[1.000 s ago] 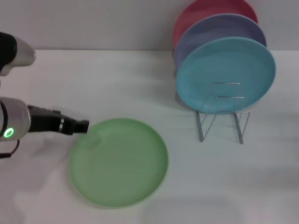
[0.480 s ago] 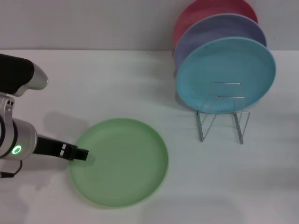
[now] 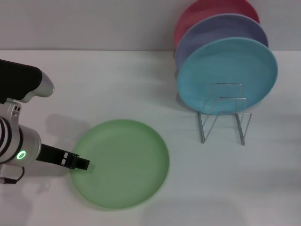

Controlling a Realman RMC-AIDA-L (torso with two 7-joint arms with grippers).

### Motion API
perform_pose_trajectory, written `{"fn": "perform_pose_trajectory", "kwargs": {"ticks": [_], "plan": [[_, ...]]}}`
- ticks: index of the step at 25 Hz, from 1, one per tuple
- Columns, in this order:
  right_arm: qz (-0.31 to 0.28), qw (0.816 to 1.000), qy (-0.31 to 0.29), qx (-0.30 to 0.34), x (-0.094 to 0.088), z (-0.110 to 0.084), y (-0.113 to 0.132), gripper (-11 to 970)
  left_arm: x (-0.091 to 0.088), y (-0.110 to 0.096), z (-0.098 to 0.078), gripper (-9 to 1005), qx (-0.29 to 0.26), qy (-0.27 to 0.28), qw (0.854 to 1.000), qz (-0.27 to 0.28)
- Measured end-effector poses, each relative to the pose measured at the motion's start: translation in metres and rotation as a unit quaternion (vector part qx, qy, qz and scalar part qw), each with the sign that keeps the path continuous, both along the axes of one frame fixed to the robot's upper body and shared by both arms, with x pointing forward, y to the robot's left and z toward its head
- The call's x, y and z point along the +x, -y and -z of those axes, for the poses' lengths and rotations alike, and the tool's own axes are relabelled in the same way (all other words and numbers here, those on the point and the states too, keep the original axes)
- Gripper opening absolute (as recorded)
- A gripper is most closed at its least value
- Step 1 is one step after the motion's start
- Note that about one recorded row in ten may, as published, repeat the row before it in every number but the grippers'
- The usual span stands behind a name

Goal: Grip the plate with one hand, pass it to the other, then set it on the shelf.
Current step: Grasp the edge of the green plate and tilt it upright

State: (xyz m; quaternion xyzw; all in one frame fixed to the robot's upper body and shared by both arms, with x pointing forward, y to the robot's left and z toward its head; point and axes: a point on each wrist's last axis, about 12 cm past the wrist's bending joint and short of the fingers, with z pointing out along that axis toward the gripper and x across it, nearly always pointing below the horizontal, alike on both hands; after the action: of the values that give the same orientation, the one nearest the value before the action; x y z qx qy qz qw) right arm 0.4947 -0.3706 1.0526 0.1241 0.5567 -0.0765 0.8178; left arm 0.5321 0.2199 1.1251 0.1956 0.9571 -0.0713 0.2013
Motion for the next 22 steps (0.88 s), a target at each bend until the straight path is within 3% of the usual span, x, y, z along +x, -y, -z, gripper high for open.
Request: {"fn": "perform_pose_trajectory", "kwargs": {"ticks": [9, 14, 22], "plan": [[0.0, 1.0, -0.001, -0.001, -0.001, 0.0, 0.001, 830, 0.004, 0.006, 0.004, 783, 0.02, -0.016, 1.0, 0.003], [-0.001, 1.0, -0.002, -0.002, -0.002, 0.001, 0.002, 829, 0.004, 0.014, 0.003, 667, 0.044, -0.016, 0.999, 0.011], [-0.002, 1.0, -0.003, -0.004, -0.002, 0.001, 0.002, 829, 0.005, 0.014, 0.001, 391, 0.042, -0.017, 0.999, 0.012]]}}
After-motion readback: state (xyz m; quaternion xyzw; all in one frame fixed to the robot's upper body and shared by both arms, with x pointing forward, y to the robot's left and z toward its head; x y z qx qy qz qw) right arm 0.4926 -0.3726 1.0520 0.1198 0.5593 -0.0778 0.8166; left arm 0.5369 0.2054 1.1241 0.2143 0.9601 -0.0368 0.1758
